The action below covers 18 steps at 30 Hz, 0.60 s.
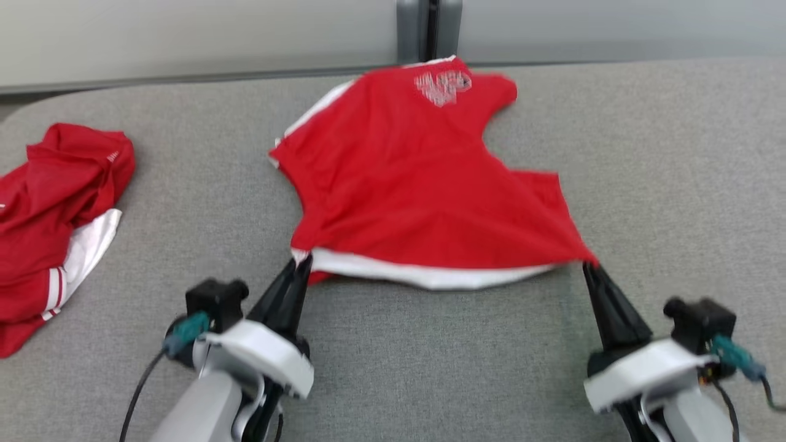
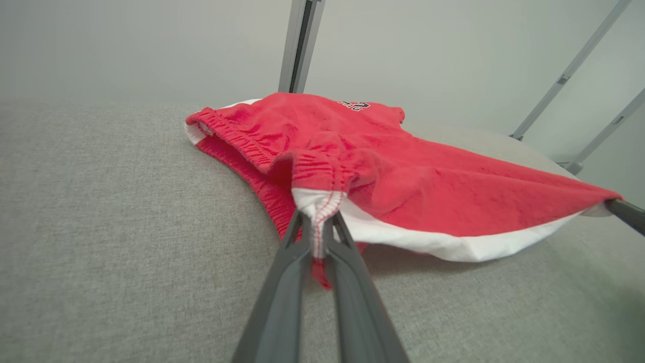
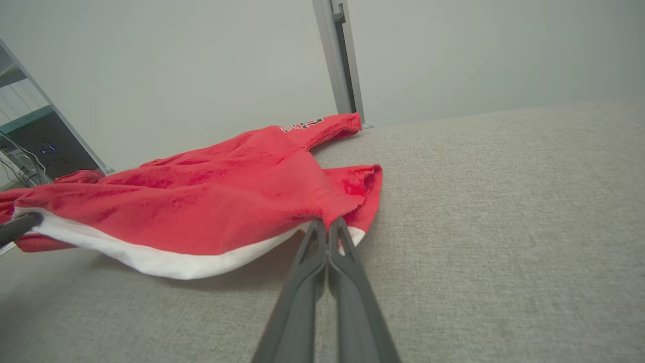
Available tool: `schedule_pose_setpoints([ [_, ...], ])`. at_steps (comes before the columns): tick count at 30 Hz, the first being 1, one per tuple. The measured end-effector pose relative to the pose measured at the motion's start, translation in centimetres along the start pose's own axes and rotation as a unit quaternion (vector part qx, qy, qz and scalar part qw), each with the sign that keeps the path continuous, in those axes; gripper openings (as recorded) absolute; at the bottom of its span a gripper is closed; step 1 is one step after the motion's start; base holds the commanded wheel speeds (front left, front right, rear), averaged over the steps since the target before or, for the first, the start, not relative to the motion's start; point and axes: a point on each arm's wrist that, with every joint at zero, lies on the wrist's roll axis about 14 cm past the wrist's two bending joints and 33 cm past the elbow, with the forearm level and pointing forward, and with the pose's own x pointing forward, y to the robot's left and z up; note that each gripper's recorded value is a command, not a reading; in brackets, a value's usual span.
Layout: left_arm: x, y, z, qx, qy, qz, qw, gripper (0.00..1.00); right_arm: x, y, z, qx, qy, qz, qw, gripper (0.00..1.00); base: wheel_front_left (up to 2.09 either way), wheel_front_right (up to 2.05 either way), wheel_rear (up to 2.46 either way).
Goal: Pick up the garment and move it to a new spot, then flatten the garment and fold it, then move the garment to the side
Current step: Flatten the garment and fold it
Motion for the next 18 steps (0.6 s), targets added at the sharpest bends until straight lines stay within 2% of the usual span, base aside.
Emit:
schedule_pose_setpoints([
  [9, -5.9, -1.3, -0.6, 0.001, 0.001, 0.007, 1.0, 0.0, -7.6, 1.9, 0.1, 0.02, 0.024, -0.02, 0.999, 0.0, 0.0, 0.0, 0.0],
  [14, -8.2, -1.9, -0.8, 0.005, 0.022, 0.009, 1.0, 0.0, -10.3, 2.1, 0.2, 0.022, 0.046, -0.037, 0.998, 0.0, 0.0, 0.0, 0.0],
  [18, -9.0, -2.0, -0.5, 0.003, 0.027, 0.016, 0.999, 0.0, -11.0, 1.7, 0.8, 0.017, 0.048, -0.045, 0.998, 0.0, 0.0, 0.0, 0.0],
])
